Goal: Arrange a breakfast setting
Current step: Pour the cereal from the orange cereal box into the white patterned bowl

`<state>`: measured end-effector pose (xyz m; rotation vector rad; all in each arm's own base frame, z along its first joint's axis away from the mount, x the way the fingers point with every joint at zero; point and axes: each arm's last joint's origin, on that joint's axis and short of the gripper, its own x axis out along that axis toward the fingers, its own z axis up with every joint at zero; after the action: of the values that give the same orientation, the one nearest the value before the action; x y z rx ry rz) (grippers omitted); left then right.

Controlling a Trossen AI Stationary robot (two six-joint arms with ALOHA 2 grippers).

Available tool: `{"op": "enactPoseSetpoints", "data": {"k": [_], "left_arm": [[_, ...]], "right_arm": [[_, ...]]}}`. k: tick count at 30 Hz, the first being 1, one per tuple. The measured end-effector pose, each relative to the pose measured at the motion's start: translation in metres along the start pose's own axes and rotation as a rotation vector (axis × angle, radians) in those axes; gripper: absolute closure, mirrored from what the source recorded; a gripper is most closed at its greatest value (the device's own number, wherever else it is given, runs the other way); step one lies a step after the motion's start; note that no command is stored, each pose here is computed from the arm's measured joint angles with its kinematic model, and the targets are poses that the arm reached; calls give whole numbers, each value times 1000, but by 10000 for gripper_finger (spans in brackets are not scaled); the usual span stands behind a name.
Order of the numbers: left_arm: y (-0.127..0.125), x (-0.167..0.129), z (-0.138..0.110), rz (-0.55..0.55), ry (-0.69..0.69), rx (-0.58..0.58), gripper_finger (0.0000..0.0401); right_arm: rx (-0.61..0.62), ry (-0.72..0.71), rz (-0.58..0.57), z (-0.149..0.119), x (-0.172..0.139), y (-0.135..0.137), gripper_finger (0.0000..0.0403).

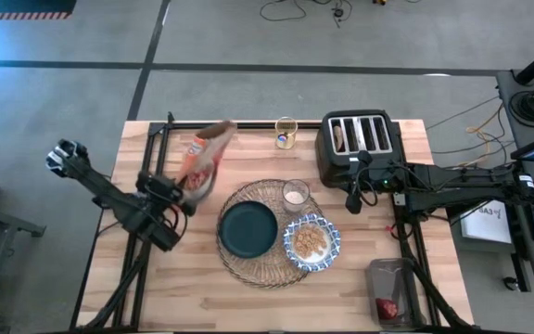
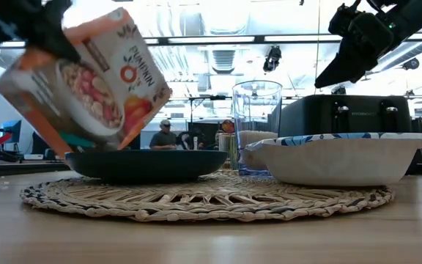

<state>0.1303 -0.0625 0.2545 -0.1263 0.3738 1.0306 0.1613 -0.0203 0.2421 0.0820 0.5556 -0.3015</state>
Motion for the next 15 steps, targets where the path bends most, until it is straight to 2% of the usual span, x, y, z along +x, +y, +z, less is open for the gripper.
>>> {"op": "enactPoseSetpoints", "data": {"k": [7,15], "left_arm": [[18,29,-31,146,-56,-31,401],[25,51,-48,297,-71,-77,401]], "right_arm": [[0,0,0,0,0,0,291],[0,0,0,0,0,0,291]]}}
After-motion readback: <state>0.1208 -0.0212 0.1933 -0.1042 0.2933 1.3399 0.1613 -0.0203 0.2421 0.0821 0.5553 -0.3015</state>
